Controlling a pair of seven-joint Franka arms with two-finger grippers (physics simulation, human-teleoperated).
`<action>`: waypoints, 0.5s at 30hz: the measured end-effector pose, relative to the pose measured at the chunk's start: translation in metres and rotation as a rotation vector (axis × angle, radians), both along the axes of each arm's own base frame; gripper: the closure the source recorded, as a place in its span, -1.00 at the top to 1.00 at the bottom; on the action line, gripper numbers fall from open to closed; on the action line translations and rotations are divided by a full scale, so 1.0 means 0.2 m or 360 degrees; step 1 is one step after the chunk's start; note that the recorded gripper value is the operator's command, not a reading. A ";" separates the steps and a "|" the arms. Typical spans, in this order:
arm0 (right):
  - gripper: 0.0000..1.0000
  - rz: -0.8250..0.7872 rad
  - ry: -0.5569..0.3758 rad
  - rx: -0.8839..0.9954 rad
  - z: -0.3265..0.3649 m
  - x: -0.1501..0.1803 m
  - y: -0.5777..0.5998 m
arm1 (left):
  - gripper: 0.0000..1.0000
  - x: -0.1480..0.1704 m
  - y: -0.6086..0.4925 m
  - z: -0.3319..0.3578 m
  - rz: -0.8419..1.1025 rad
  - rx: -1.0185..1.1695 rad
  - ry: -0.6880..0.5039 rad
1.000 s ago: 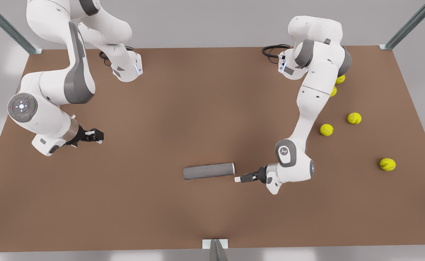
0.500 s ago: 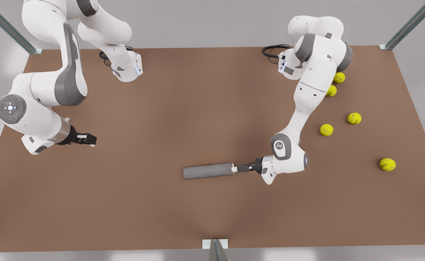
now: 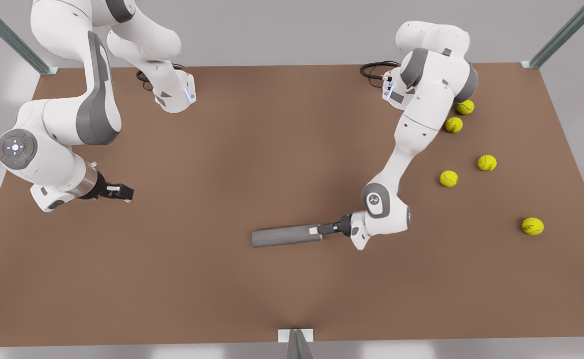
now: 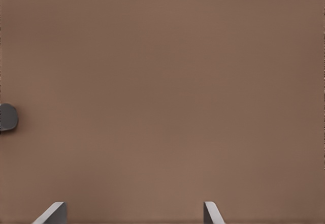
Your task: Put the tennis tube upright
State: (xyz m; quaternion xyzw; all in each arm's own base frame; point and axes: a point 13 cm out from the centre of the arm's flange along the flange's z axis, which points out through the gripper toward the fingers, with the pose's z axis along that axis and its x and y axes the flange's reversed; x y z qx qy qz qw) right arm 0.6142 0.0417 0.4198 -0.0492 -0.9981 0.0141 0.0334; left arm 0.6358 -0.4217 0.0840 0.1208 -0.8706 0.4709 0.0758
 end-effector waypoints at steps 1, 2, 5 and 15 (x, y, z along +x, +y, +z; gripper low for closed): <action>1.00 0.0004 -0.0008 -0.0003 0.02 0.00 -0.01 | 1.00 0.00 -0.01 -0.01 0.0005 -0.0007 -0.0001; 1.00 -0.0013 -0.0014 -0.0016 0.04 0.00 -0.06 | 1.00 0.00 -0.01 -0.01 0.0009 -0.0012 -0.0001; 1.00 -0.0040 -0.0013 -0.0054 0.09 -0.02 -0.14 | 1.00 -0.02 -0.04 -0.04 0.0015 -0.0028 0.0000; 1.00 -0.0036 -0.0051 0.0015 0.15 -0.01 -0.16 | 1.00 -0.03 -0.13 -0.04 0.0074 -0.0117 -0.0001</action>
